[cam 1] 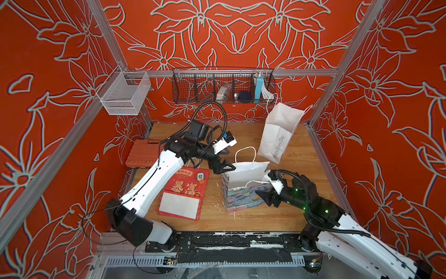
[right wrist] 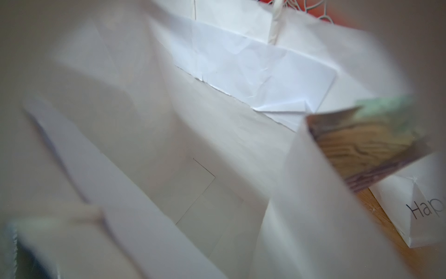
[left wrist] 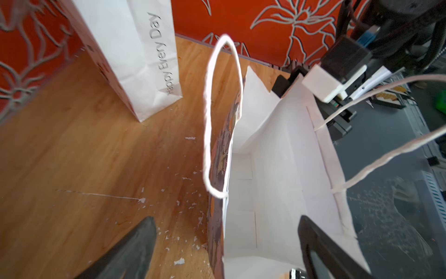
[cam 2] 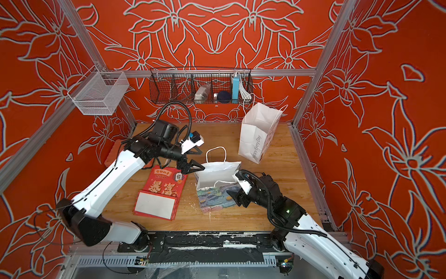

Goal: Put away the paper bag
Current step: Adjust the paper bag at the center of the board, then pick up the paper bag from the center of the board.

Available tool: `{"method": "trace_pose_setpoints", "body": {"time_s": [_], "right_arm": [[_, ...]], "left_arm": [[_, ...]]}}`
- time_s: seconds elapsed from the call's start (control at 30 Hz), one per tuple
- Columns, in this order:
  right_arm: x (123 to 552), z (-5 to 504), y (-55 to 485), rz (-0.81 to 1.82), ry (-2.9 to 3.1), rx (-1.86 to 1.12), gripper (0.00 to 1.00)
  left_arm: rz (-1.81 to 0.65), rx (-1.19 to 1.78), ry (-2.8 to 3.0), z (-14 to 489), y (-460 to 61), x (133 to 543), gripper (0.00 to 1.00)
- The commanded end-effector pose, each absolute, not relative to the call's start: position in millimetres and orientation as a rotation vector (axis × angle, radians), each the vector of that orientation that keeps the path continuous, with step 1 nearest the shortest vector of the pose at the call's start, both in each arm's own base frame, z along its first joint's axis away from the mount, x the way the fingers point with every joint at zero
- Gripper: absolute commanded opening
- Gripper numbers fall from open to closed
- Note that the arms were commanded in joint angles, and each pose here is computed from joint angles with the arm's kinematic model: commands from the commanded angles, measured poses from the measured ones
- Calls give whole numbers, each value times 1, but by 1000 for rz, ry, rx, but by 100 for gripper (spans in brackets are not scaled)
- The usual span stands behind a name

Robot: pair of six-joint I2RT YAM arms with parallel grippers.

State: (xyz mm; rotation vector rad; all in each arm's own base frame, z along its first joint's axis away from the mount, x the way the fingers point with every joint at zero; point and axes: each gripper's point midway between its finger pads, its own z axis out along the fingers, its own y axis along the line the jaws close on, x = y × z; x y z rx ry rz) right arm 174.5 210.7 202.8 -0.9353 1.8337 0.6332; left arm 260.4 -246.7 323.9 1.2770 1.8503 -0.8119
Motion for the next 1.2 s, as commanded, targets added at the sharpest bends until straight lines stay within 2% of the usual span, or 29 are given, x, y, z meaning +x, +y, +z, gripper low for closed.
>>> {"method": "trace_pose_setpoints", "body": {"time_s": [0.0, 0.17, 0.23, 0.33, 0.4, 0.63, 0.77, 1.0, 1.17], "right_arm": [[170, 210, 216, 668, 1782, -965, 73], [165, 210, 217, 693, 1742, -972, 68], [164, 211, 217, 695, 1716, -973, 65], [162, 212, 217, 703, 1674, -972, 60], [162, 212, 218, 704, 1658, -977, 58], [163, 212, 222, 716, 1665, -985, 55], [164, 214, 225, 726, 1658, -982, 54], [159, 217, 242, 833, 1628, -1026, 51], [163, 226, 258, 907, 1562, -1021, 52]], "left_arm": [[-650, 1147, 1793, 355, -226, 267, 93], [-600, 1066, 1845, 352, -198, 231, 92], [-678, 1106, 1850, 341, -194, 198, 90], [-936, 1230, 1827, 322, -197, 135, 90], [-1032, 1225, 1825, 312, -198, 118, 90], [-1120, 1203, 1822, 272, -212, 127, 87], [-977, 1123, 1840, 250, -220, 165, 85], [-910, 1057, 1804, 237, -230, 194, 70], [-792, 982, 1819, 220, -227, 222, 53]]}}
